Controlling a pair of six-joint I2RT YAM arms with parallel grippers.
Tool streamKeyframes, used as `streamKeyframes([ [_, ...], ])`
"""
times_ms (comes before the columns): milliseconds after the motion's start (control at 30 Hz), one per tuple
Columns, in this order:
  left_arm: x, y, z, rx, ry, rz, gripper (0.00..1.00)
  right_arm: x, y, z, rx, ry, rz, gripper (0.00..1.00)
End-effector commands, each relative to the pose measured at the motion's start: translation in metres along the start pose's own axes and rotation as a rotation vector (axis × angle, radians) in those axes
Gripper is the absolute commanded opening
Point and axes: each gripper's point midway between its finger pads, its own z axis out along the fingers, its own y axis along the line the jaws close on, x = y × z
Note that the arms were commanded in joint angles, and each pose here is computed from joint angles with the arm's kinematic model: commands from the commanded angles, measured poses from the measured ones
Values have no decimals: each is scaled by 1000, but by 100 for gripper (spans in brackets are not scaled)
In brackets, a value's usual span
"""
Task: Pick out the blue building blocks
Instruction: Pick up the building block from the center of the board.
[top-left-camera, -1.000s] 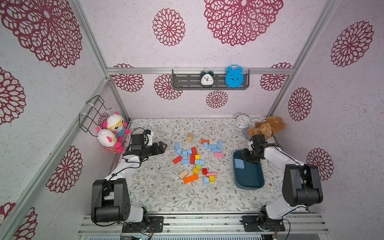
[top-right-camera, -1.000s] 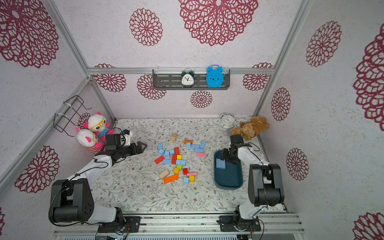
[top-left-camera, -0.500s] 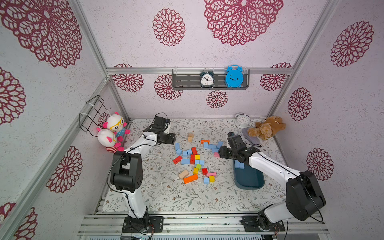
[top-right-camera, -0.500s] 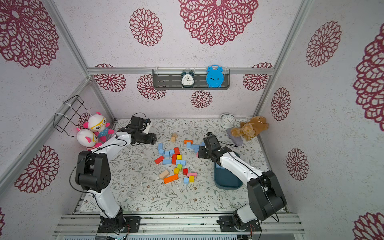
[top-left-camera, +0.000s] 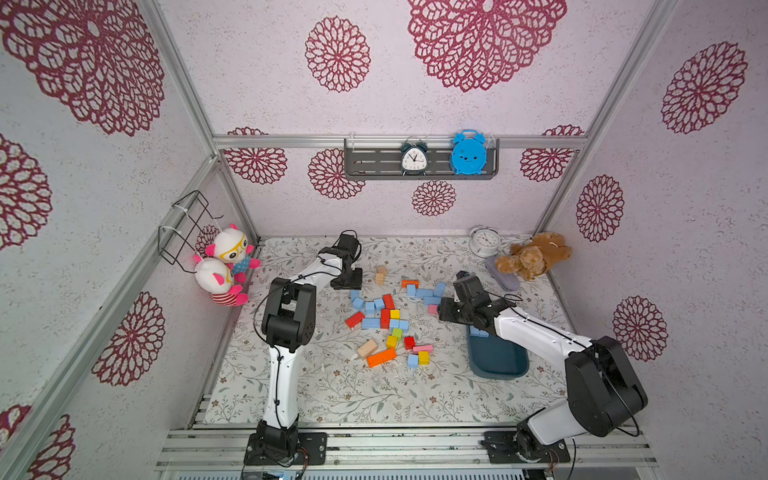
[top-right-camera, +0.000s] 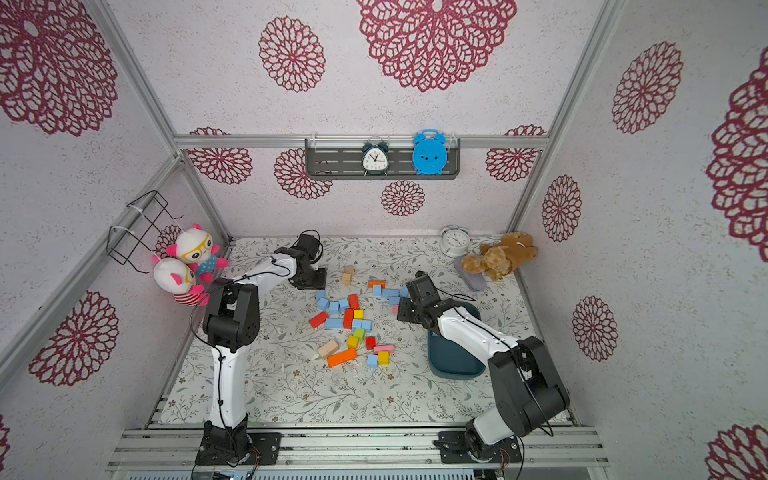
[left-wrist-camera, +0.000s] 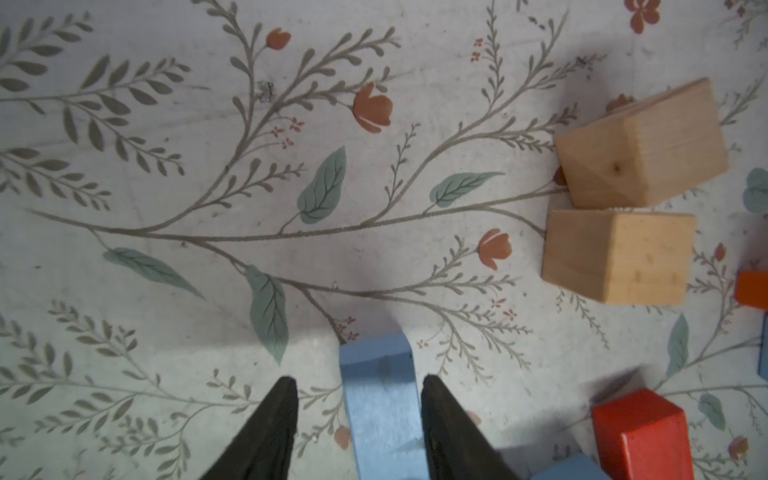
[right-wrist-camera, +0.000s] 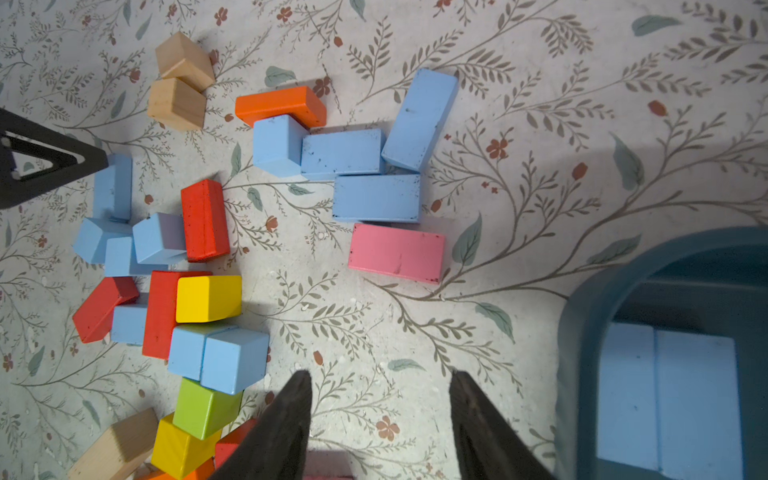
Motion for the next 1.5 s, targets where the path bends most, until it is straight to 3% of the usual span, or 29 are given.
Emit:
streamKeyframes([
  [0, 0, 0, 2, -15, 19, -43, 47, -2, 6, 1, -22, -9, 18, 56],
  [467, 26, -11, 25, -4, 89, -75, 46, -2, 16, 0, -68, -8, 43, 54],
  [700, 20, -10, 19, -8, 68, -79, 25, -6, 26, -3, -89, -15, 29, 54],
  [867, 2, -12, -18, 41, 0, -106, 21, -11, 51, -5, -212, -29, 50, 54],
  [1167, -2, -36, -106, 367, -137, -231, 18, -32, 135, -15, -517, -76, 124, 53],
  [1467, 10, -57, -139, 519, -157, -285, 18, -29, 196, 3, -611, -54, 115, 51],
])
